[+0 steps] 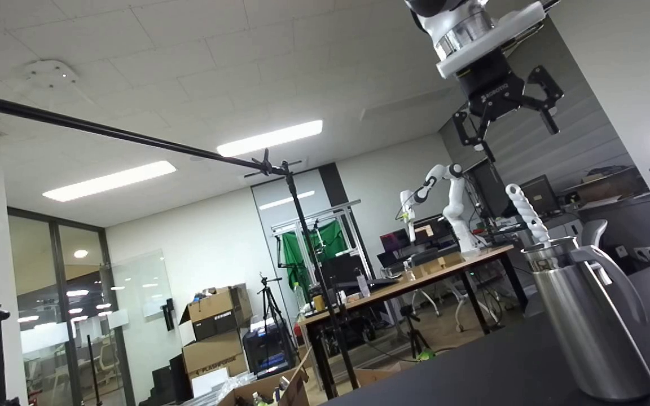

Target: Stir the contents in the flusk.

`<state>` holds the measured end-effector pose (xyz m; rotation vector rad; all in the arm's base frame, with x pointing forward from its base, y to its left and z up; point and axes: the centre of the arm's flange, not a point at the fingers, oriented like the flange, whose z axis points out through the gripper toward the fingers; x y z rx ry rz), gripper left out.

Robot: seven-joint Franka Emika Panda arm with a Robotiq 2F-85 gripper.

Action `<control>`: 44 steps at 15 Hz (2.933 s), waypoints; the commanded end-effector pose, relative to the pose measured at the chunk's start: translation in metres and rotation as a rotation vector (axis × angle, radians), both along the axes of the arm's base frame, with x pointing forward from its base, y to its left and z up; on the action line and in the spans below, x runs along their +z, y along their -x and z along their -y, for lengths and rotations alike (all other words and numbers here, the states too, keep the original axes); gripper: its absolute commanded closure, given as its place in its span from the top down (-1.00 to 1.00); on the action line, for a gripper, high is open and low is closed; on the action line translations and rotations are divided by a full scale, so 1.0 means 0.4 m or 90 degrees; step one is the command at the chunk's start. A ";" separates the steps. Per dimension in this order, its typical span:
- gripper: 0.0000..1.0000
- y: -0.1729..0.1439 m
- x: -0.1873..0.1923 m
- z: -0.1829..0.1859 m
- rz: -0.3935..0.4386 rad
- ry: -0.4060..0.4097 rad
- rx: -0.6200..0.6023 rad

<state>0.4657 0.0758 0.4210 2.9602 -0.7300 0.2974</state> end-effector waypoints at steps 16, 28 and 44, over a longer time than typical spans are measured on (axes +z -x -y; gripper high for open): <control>-0.26 -0.114 -0.216 -0.053 -0.032 -0.011 -0.463; -0.35 -0.124 -0.228 -0.035 -0.112 -0.034 -0.298; -0.21 -0.163 -0.205 0.107 -0.137 -0.004 -0.241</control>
